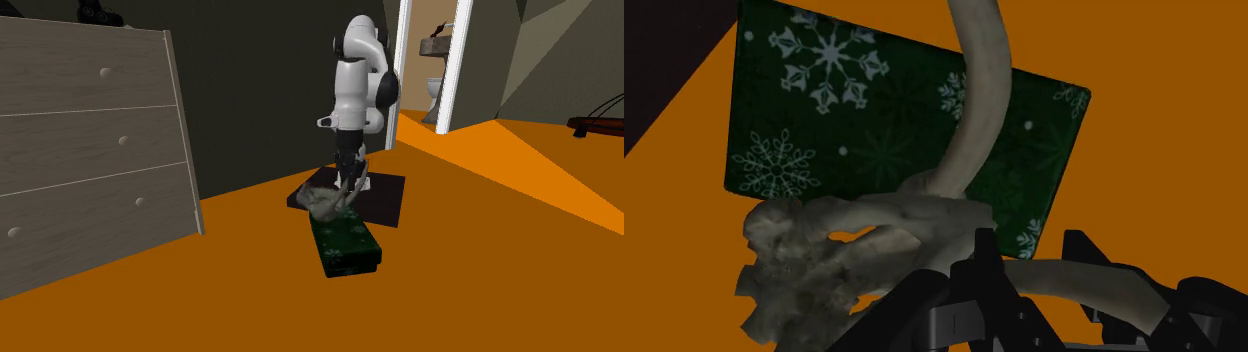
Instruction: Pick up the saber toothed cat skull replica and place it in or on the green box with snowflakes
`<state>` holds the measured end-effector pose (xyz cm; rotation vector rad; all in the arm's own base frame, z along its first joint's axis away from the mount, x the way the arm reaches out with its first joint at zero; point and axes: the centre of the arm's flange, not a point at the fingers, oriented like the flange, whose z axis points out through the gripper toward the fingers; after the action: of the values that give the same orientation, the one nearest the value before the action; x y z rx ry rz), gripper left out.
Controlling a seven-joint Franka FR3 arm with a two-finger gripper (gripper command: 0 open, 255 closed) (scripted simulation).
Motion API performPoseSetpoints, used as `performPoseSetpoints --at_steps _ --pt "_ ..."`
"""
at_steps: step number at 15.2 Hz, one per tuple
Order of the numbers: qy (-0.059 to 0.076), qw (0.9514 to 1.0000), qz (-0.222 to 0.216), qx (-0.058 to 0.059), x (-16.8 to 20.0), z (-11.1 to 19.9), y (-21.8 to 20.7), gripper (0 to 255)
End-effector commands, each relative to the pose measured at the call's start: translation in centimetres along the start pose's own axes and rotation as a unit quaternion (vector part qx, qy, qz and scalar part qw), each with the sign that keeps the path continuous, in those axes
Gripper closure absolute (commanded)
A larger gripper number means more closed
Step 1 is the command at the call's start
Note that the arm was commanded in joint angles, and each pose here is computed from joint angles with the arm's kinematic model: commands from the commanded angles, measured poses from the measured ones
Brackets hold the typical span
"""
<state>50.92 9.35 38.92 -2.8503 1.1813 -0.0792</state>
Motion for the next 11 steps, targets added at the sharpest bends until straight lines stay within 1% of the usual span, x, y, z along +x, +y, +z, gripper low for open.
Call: performPoseSetpoints --at_steps 1,2,11 --pt "0.001 1.0 0.001 0.001 -2.4 -0.4 -0.5 255" --pt "0.001 1.0 0.001 0.001 -4.5 -0.6 -1.0 255" --pt "0.001 1.0 0.001 0.001 -4.6 4.1 -0.6 255"
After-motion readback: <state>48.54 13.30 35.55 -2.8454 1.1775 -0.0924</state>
